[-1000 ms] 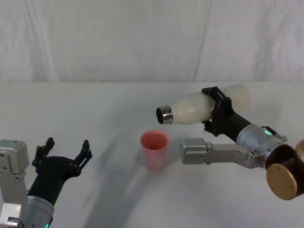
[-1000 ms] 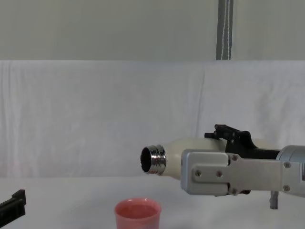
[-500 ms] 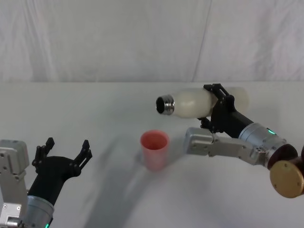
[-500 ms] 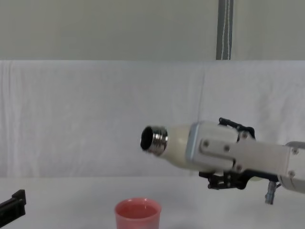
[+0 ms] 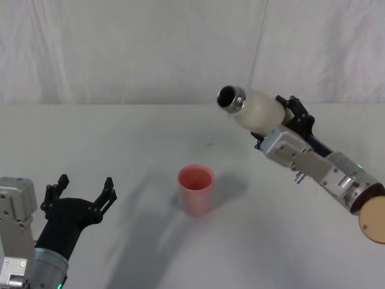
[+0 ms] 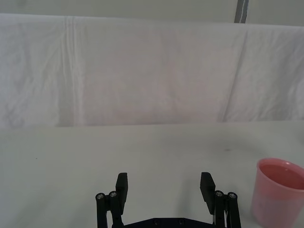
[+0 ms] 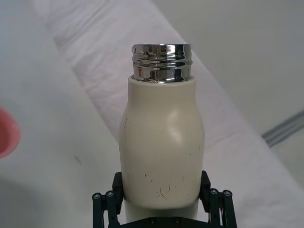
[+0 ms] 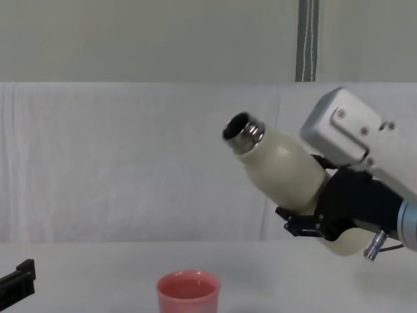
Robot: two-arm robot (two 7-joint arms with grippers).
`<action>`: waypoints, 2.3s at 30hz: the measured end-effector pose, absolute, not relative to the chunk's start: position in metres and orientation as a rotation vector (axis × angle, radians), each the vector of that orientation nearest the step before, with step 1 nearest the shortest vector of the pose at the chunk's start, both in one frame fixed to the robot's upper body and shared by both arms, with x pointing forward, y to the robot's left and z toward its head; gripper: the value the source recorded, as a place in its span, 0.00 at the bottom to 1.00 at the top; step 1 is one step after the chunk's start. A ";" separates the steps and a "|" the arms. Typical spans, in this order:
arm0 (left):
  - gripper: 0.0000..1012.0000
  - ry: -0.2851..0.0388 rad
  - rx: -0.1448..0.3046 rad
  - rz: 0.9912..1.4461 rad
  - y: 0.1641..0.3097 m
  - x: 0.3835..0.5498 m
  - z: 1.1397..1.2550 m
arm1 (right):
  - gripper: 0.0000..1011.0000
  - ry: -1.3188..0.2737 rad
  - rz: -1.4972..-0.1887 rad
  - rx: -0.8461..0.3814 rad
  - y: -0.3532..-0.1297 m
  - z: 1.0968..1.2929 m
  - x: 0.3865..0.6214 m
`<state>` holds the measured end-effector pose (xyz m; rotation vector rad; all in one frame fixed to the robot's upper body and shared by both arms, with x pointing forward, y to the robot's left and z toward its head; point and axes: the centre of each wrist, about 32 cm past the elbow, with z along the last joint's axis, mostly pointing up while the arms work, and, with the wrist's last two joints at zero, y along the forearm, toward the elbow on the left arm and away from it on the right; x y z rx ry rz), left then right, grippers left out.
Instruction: Grasp the thermos with one hand and pour water into the cup lid.
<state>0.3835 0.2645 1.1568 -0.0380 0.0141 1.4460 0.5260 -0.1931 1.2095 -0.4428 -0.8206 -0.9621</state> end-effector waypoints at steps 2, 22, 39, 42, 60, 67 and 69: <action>0.99 0.014 -0.038 1.446 0.265 0.384 1.157 | 0.94 -0.775 -0.981 -0.405 -0.196 1.208 0.526; 0.99 0.014 -0.038 1.446 0.265 0.384 1.157 | 0.94 -0.476 -1.103 -0.144 -0.220 1.197 0.521; 0.99 0.014 -0.038 1.446 0.265 0.384 1.157 | 0.94 -0.275 -1.227 0.013 -0.243 1.179 0.511; 0.99 0.014 -0.038 1.446 0.265 0.384 1.157 | 0.94 -0.230 -1.252 0.047 -0.250 1.175 0.507; 0.99 0.014 -0.038 1.446 0.265 0.384 1.157 | 0.94 -0.150 -1.269 0.038 -0.254 1.155 0.498; 0.99 0.014 -0.038 1.446 0.265 0.384 1.157 | 0.94 -0.112 -1.283 0.045 -0.255 1.148 0.498; 0.99 0.014 -0.038 1.446 0.265 0.384 1.157 | 0.94 -0.104 -1.286 0.047 -0.255 1.146 0.498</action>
